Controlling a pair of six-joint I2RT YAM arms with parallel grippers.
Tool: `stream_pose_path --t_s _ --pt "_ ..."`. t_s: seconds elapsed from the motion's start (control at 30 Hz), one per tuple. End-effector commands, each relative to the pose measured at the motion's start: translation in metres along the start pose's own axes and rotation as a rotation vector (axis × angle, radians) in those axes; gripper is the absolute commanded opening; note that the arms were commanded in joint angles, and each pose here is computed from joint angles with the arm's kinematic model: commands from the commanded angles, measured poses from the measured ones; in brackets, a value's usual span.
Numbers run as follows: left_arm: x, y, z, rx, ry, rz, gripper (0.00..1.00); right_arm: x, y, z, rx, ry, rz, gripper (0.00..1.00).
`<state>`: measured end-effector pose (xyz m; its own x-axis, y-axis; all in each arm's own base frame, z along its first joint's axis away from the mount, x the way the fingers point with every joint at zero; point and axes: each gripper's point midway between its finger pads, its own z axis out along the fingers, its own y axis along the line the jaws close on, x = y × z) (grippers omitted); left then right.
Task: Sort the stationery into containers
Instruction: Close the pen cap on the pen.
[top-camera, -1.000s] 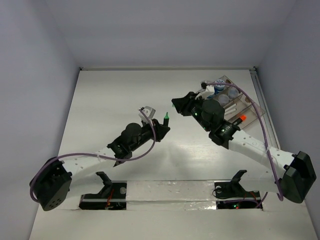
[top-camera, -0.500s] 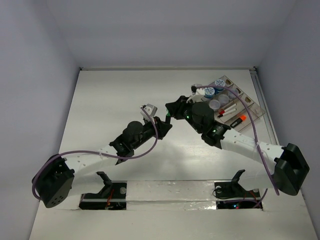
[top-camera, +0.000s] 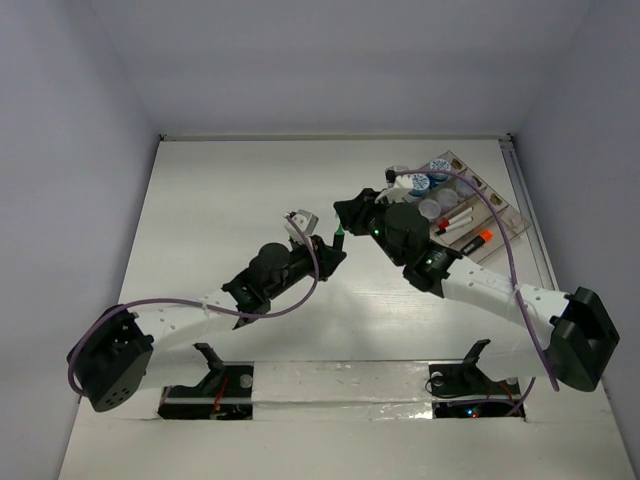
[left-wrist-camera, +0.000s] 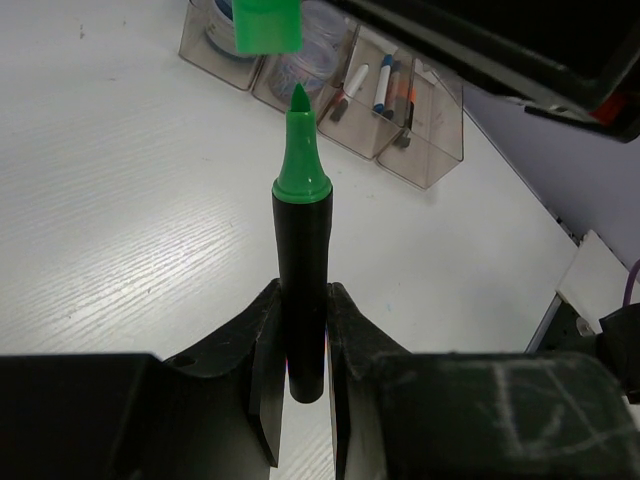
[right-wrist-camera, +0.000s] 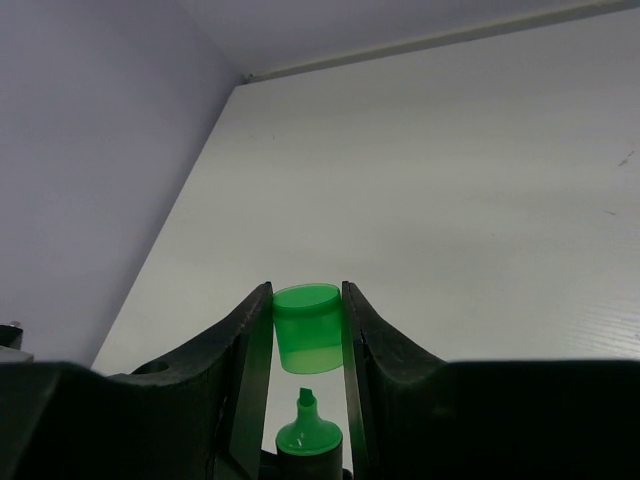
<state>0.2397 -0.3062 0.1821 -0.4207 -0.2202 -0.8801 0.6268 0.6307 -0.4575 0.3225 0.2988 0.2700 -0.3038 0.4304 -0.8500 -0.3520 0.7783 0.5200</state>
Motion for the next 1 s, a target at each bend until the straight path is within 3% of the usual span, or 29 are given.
stream_pose_path --t_s 0.0,0.97 --pt "-0.026 -0.019 0.006 0.059 -0.071 0.005 0.0 -0.047 0.027 -0.007 -0.064 -0.131 0.047 0.0" --pt "-0.051 -0.011 0.008 -0.016 -0.148 0.032 0.0 -0.008 0.019 -0.015 -0.055 -0.05 0.063 0.0"
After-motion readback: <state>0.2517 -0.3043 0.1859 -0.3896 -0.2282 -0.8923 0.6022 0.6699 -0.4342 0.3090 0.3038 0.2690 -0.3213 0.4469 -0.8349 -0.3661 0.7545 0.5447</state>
